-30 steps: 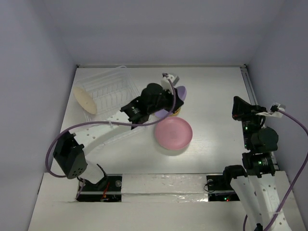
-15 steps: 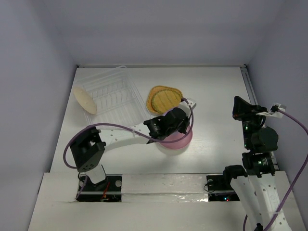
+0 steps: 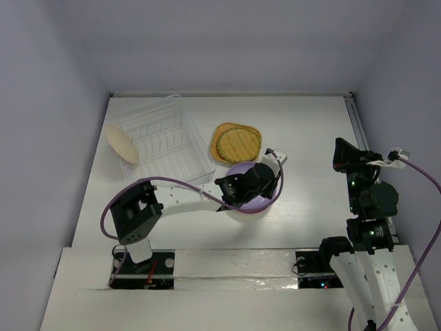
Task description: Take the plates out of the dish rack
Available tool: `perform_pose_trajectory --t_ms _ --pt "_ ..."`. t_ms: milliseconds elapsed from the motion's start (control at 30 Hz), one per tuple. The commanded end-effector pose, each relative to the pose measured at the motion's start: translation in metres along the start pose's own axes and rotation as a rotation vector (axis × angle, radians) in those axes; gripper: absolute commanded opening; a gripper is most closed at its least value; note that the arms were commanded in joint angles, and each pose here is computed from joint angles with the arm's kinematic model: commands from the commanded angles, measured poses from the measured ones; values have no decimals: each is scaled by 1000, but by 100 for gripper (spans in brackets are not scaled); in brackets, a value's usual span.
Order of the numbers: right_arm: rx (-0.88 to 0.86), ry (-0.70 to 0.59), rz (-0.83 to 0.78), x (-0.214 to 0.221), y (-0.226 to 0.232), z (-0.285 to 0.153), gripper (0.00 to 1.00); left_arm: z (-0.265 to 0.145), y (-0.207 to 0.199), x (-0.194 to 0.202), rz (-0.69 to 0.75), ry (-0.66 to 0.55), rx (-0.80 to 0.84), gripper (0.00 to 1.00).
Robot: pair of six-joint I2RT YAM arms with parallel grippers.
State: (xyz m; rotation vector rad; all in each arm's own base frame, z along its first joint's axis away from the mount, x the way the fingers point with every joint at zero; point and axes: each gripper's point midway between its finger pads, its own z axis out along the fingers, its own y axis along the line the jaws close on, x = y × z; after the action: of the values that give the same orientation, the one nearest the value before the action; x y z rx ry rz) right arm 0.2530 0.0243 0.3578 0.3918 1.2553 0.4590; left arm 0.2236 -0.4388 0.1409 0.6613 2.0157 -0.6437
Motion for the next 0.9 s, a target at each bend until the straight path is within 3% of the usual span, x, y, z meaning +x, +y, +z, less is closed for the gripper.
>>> perform_pose_trajectory --t_ms 0,200,333,500,633,733,867 --pt "-13 -27 13 -7 5 2 15 -13 -12 -28 -57 -63 31 21" --pt "-15 -18 11 -5 5 3 15 -26 6 -36 -74 -60 -68 24" --pt "-24 -11 12 -4 6 3 15 -65 34 -69 -112 -156 -199 28" --pt "-42 -3 10 -2 10 5 10 -112 130 -99 -298 -247 -385 28" --pt "-52 28 9 7 10 10 8 -190 220 -130 -480 -440 -515 31" --pt "-61 48 8 12 12 12 8 -247 279 -130 -549 -533 -665 34" --pt "-70 50 8 12 14 12 11 -303 341 -108 -600 -564 -860 35"
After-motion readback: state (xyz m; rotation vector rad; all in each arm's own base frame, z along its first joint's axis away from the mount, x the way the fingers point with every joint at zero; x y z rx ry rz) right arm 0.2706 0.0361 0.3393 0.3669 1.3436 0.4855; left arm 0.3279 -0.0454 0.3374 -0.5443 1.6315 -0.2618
